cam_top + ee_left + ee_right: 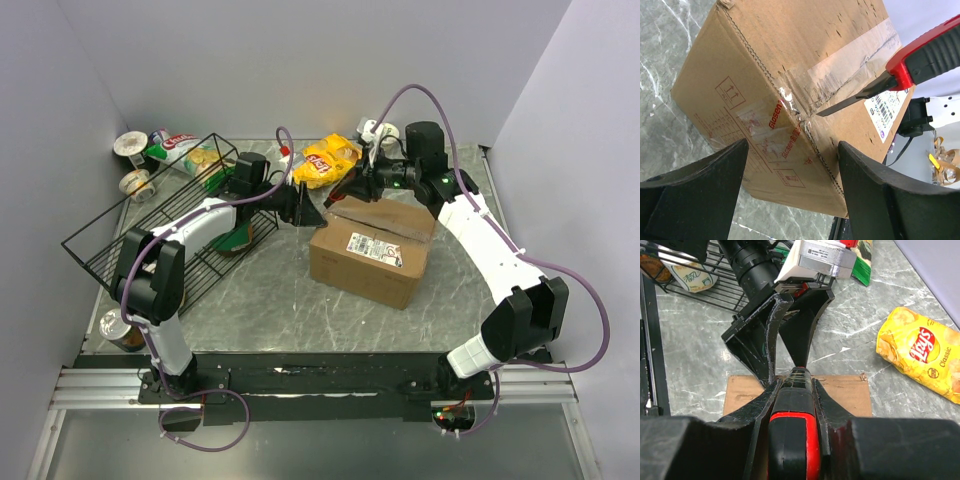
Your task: Unpack the express box
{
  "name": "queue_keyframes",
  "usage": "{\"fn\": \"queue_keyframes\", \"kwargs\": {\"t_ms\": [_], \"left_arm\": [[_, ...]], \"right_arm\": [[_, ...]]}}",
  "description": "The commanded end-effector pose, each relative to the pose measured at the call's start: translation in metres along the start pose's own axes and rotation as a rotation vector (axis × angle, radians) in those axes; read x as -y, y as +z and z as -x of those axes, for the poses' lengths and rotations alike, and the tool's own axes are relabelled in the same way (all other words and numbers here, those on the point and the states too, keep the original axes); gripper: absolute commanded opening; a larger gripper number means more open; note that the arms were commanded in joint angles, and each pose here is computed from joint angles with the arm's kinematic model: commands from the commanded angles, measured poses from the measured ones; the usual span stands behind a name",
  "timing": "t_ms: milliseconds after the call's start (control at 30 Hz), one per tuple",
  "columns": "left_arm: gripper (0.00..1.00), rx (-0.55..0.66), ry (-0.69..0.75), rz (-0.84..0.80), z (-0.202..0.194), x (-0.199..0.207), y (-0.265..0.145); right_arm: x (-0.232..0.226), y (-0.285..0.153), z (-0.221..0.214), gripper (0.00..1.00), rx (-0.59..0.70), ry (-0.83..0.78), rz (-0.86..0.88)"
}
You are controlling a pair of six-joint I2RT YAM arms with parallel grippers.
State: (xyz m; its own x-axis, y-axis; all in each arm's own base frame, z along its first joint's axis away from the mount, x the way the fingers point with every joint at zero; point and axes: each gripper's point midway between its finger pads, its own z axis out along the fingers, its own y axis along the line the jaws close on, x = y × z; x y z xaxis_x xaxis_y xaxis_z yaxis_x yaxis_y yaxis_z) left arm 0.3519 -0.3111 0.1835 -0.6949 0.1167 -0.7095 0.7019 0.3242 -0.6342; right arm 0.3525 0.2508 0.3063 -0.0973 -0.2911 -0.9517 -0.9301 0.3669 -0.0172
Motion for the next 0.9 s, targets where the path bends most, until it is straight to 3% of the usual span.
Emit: {"fn": "queue_keyframes", "kwargs": {"t_ms": [0,433,867], "left_arm": [[0.77,-0.049,-0.035,0.08,-0.023,-0.025,0.009],[0.77,-0.055,-0.04,0.083,-0.024,-0.027,0.01],[0.76,-0.051,-0.046,0.156,-0.023,-0.042,0.011]], "right_arm": [[0.0,0.0,0.013,0.0,0.025,-0.055,0.007],[0.001,0.004,-0.002,0.0,-0.036,-0.042,0.007],[0.009,-0.014,-0.012,0.0,-0.18,-0.031,-0.045]]}}
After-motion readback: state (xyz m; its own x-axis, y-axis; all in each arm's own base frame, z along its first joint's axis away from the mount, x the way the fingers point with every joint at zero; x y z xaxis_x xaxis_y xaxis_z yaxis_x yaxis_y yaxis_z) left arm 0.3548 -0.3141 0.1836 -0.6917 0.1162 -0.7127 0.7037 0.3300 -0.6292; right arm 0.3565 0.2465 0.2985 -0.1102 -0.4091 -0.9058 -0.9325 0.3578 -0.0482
